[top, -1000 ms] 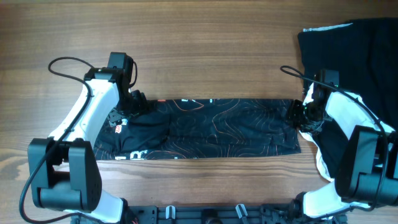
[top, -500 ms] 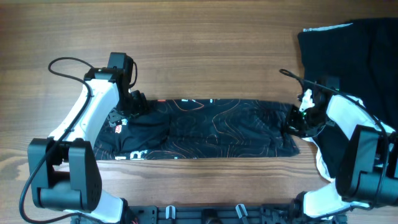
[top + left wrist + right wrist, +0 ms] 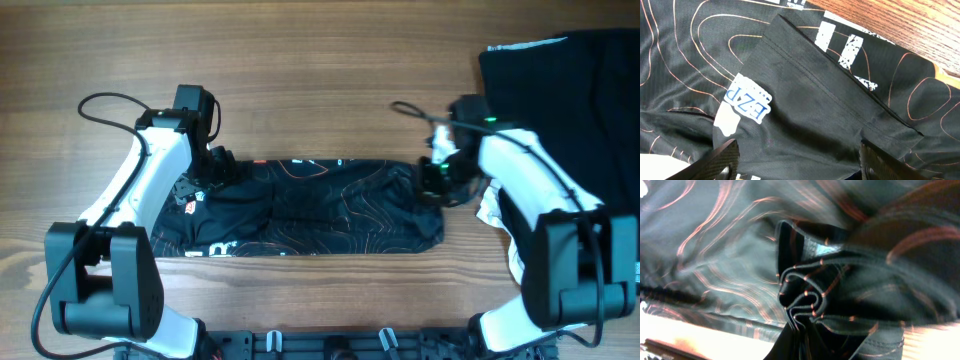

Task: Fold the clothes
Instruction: 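Grasp the right end of the folded strip with the right gripper and fold it leftward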

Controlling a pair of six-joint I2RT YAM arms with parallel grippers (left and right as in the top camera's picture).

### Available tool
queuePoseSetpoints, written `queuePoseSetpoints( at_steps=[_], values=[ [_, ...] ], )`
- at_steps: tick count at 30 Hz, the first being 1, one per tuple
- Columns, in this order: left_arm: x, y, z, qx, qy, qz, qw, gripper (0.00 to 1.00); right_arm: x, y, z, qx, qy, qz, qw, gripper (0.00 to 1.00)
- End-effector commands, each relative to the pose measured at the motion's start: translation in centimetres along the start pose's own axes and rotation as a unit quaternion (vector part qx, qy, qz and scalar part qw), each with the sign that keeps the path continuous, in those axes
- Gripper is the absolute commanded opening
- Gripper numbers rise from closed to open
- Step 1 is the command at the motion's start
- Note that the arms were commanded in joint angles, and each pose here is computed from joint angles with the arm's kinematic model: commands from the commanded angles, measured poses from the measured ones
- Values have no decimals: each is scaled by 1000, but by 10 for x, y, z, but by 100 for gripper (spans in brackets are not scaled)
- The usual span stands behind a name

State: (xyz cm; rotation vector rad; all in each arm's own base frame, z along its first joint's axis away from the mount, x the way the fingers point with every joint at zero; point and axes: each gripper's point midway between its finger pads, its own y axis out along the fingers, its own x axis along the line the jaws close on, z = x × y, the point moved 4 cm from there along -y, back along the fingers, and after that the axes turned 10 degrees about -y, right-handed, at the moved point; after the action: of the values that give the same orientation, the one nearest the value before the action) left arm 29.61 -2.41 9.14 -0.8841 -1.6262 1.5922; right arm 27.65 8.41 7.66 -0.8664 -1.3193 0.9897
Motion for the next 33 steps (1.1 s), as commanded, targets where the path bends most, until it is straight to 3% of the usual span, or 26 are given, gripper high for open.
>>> queuePoseSetpoints(
  at_steps=[1,8,24,25,26,28,33],
  values=[
    [4,0,1,-3,-11,-5,1000,77,55,6,-5,-20,-25,-43,999,4],
    [4,0,1,-3,-11,-5,1000,77,140,29,-5,-69,-110,-83,988,4],
    [4,0,1,-3,-11,-5,1000,77,171,39,15,-53,-157,-102,981,5],
    [4,0,1,-3,-11,-5,1000,77,177,40,17,-55,-168,-105,979,12],
    [4,0,1,-3,-11,-5,1000,77,178,40,16,-59,-171,-106,978,30],
    [4,0,1,-3,-11,-6,1000,77,178,40,14,-65,-183,-103,975,33],
    [6,0,2,1,-11,-9,1000,77,107,35,6,-69,-114,73,988,38]
  ],
)
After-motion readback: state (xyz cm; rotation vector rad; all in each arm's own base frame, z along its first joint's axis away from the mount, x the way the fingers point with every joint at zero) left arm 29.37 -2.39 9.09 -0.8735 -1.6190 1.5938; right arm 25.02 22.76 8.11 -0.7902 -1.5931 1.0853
